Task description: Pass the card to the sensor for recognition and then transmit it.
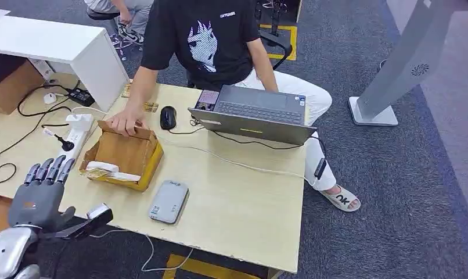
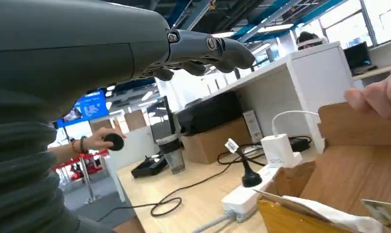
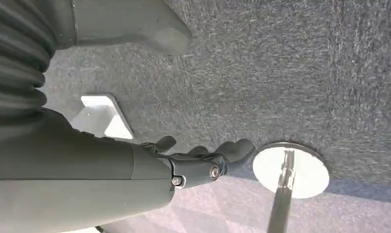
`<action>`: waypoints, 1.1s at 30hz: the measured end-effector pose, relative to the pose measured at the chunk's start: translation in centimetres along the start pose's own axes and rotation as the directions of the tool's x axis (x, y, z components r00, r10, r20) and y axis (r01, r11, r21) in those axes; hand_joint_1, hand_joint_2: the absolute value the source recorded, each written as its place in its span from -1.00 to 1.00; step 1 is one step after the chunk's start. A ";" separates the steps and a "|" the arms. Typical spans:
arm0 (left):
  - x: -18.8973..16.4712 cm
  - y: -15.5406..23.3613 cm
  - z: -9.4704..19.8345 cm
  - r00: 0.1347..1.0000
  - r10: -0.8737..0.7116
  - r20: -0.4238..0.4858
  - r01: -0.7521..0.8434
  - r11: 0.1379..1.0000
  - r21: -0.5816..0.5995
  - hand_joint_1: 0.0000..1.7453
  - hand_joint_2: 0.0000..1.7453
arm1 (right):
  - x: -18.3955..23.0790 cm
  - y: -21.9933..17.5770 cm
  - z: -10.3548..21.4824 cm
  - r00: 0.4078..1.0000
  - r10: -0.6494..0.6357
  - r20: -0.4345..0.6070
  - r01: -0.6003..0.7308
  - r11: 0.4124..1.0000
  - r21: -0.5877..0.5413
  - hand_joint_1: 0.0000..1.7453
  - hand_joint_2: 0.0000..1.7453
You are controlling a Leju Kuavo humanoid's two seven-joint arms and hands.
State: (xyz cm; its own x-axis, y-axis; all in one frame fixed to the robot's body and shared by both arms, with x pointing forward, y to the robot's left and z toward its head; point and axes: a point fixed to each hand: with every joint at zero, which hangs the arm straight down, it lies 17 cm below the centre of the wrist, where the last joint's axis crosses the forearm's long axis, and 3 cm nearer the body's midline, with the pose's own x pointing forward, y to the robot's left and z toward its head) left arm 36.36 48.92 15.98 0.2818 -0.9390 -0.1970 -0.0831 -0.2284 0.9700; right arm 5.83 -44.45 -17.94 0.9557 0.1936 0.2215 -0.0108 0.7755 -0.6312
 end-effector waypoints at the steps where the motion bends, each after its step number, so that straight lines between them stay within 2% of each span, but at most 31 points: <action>1: -0.1 -0.1 -0.1 1.000 -0.008 -0.003 0.008 1.000 -0.001 -1.00 1.00 | 0.0 -0.1 0.0 1.000 0.002 -0.002 -0.002 1.000 -0.001 -1.00 1.00; 7: 0.0 -1.0 -0.8 0.999 -0.034 -0.006 0.034 0.999 -0.010 -1.00 1.00 | 0.0 -0.4 -0.4 1.000 0.020 0.004 -0.020 1.000 -0.010 -1.00 1.00; 14: 0.9 -1.7 -1.6 1.000 0.012 -0.006 -0.012 1.000 -0.007 -1.00 1.00 | -0.2 -0.7 -0.7 0.997 0.079 0.021 -0.079 0.997 -0.018 -1.00 1.00; 22: 3.0 -2.8 -2.4 1.000 -0.012 0.017 0.012 1.000 -0.003 -1.00 1.00 | 0.4 -0.3 -1.1 0.975 0.203 0.091 -0.202 0.979 -0.016 -1.00 1.00; 33: 6.0 -4.3 -3.5 0.997 -0.032 0.066 0.033 0.999 -0.018 -1.00 1.00 | -1.0 -0.1 -1.5 0.972 0.224 0.075 -0.224 0.975 -0.004 -1.00 1.00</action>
State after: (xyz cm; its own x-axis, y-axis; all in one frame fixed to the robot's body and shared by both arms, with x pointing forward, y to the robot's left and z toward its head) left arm 41.73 45.12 11.16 0.2204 -0.9463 -0.2366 -0.0565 -0.2545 0.9654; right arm 5.29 -45.61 -19.20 0.9041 0.4071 0.1300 -0.2236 0.7098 -0.6680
